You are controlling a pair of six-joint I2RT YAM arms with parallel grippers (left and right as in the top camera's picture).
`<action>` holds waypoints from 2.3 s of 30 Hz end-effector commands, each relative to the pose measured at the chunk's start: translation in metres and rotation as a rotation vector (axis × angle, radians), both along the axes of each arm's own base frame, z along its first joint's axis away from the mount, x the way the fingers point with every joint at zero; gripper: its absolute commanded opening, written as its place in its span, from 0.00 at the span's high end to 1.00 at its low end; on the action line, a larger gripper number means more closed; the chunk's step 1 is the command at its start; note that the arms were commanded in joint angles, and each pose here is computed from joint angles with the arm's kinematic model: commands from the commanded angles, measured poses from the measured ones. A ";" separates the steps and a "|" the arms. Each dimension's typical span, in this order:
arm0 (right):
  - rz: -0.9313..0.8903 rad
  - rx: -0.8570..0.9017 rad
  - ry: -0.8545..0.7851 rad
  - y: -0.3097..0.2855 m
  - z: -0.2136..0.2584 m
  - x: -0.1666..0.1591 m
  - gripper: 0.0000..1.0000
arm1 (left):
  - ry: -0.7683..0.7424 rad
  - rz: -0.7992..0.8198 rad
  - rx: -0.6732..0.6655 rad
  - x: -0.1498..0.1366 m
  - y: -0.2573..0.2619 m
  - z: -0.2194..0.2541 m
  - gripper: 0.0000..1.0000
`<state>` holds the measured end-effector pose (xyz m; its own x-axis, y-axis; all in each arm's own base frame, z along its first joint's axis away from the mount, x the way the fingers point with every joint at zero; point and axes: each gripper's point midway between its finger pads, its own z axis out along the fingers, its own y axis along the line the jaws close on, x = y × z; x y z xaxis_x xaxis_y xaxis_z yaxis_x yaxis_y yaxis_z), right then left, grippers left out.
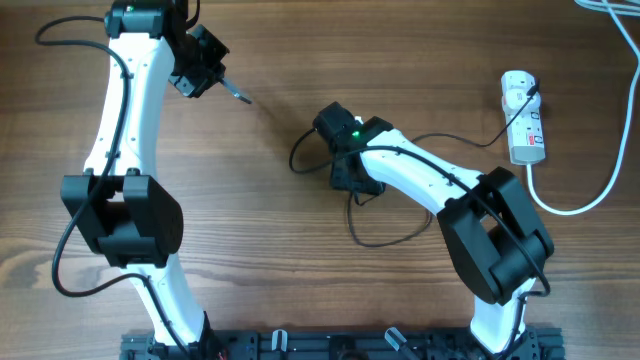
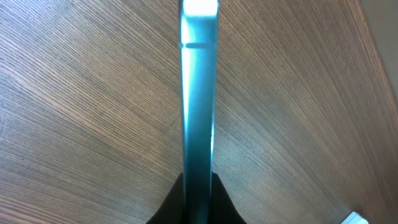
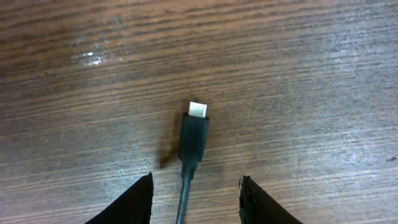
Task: Plug charger to phone and switch on socket
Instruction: 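Grasp the black USB-C plug with the right gripper, then lift the plug with the right gripper toward the phone's bottom port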
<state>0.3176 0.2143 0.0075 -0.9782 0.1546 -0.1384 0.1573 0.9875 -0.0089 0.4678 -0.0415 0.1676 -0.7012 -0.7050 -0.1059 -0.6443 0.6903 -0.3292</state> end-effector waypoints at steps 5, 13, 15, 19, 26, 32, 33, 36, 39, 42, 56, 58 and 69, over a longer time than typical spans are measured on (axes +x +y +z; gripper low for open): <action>-0.016 -0.034 0.049 -0.004 -0.023 -0.008 0.55 | -0.048 -0.018 0.022 0.002 0.002 0.017 0.96; -0.015 -0.044 0.104 -0.005 -0.037 -0.017 0.69 | -0.045 -0.018 0.022 0.001 0.002 0.017 0.96; -0.015 -0.044 0.104 -0.005 -0.037 -0.017 0.74 | -0.045 -0.018 0.022 0.001 0.002 0.017 0.96; -0.019 -0.051 0.094 -0.007 -0.037 -0.014 0.78 | -0.045 -0.018 0.022 0.001 0.002 0.017 0.96; -0.022 -0.066 0.078 -0.010 -0.037 -0.011 0.78 | -0.045 -0.018 0.022 0.001 0.002 0.017 0.96; -0.022 -0.064 0.074 -0.009 -0.037 -0.010 0.83 | -0.045 -0.018 0.022 0.001 0.002 0.017 0.96; -0.021 -0.064 0.074 -0.009 -0.037 -0.010 0.84 | -0.045 -0.018 0.022 0.001 0.002 0.017 0.96; -0.022 -0.064 0.073 -0.009 -0.037 -0.010 0.85 | -0.045 -0.018 0.022 0.001 0.002 0.017 0.96; -0.021 -0.062 0.071 -0.009 -0.037 -0.010 0.85 | -0.045 -0.018 0.022 0.001 0.002 0.017 0.96; -0.019 -0.059 0.066 -0.008 -0.037 -0.008 0.91 | -0.045 -0.018 0.022 0.001 0.002 0.017 0.96; 0.208 0.132 0.092 0.031 -0.005 -0.010 0.96 | -0.198 -0.292 -0.185 0.017 -0.047 0.040 0.96; 0.296 0.232 0.060 0.046 0.027 -0.013 0.96 | -0.247 -0.326 -0.251 0.022 -0.059 0.049 0.96; 0.715 0.554 -0.333 0.076 0.205 -0.037 0.96 | -0.522 -0.837 -0.563 -0.003 -0.156 0.107 0.96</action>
<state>0.2871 0.2839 0.1849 -0.8459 -0.3077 -0.4356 -0.4917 0.7664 0.4134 0.4859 -0.1623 0.2368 -0.9460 -0.2111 -0.2461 0.0611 0.6292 -0.7748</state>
